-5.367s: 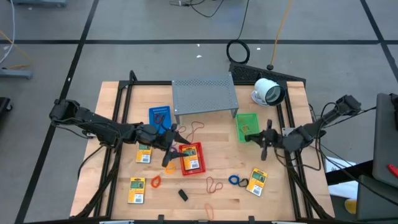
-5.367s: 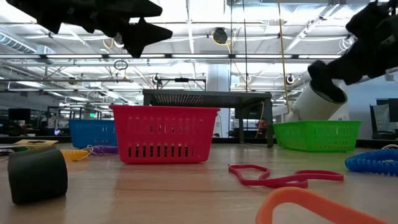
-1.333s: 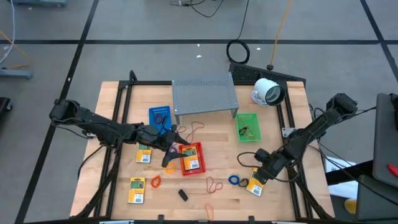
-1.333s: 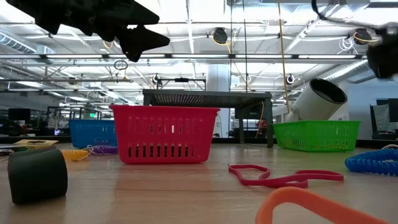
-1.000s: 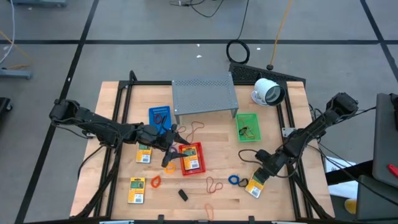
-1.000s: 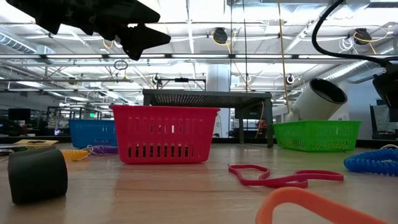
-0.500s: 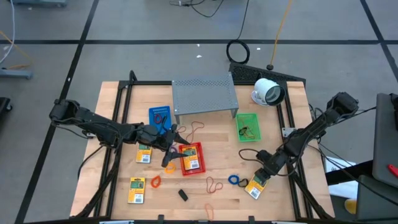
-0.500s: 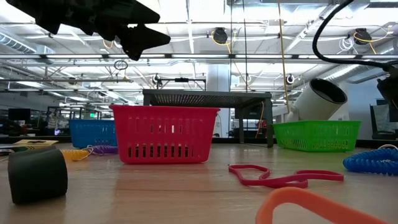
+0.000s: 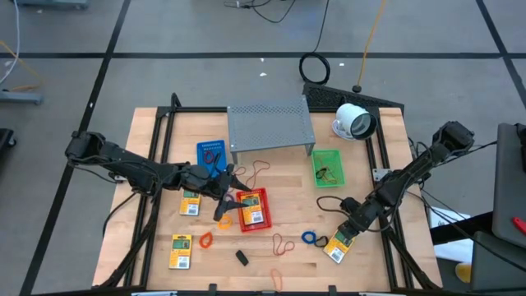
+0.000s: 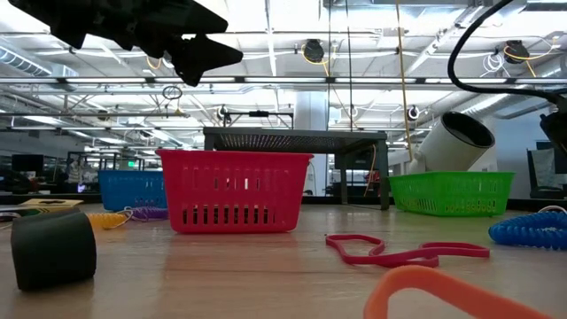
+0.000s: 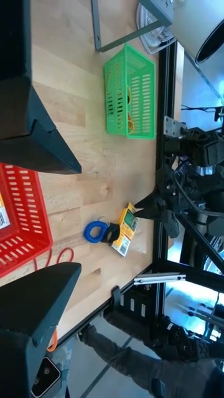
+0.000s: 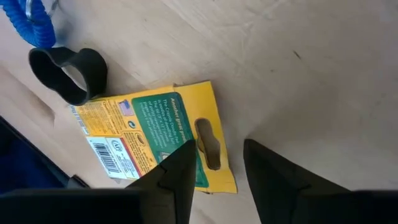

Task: Pick & Place Office Desk Supplies
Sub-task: Put the bottom right yellow crayon box into the red bin

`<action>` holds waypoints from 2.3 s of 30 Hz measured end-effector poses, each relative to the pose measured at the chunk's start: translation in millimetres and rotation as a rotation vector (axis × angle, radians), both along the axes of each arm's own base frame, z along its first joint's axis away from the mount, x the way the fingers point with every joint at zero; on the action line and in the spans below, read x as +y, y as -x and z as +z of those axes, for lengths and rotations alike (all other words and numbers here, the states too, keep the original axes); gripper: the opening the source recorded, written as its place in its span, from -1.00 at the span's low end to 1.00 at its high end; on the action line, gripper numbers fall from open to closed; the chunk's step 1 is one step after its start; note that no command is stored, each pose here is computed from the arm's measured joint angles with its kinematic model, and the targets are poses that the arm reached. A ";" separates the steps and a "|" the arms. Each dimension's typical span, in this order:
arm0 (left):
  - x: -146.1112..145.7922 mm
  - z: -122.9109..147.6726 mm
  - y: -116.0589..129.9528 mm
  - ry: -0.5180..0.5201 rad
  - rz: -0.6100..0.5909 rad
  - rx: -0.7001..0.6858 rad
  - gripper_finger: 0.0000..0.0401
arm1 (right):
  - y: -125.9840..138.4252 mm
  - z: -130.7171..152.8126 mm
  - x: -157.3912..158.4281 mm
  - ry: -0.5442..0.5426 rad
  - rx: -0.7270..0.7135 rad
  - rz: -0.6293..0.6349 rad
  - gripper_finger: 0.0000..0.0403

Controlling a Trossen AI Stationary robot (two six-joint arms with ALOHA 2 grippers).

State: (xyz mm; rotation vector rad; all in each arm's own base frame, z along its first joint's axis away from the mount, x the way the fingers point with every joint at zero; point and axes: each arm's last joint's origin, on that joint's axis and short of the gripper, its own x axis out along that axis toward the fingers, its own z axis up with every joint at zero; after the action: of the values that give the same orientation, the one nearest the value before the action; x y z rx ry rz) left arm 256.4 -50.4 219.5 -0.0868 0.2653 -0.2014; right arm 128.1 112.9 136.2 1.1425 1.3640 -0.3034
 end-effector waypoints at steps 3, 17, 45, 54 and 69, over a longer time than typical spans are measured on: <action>0.0 0.1 -0.1 0.002 0.000 0.000 0.27 | -4.4 3.1 3.7 -0.047 -0.052 0.001 -0.45; 0.0 0.1 0.0 0.004 0.001 0.001 0.27 | -8.9 6.7 6.2 -0.014 -0.190 0.122 -0.97; 0.0 0.0 0.0 0.003 0.001 0.001 0.27 | -10.8 6.6 3.7 0.053 -0.244 0.144 -0.94; 0.0 -0.6 0.1 0.001 0.001 0.008 0.27 | -5.6 -2.1 -0.4 0.043 -0.177 0.076 -0.51; 0.0 -0.7 0.2 0.001 0.001 0.009 0.27 | 5.2 -30.2 -9.2 -0.174 -0.313 -0.055 -0.21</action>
State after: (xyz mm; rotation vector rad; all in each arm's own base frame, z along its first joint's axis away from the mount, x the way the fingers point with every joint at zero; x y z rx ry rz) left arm 256.2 -50.4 218.8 -0.0886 0.2743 -0.2001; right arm 122.8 103.7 106.0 1.3128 1.0990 -0.0408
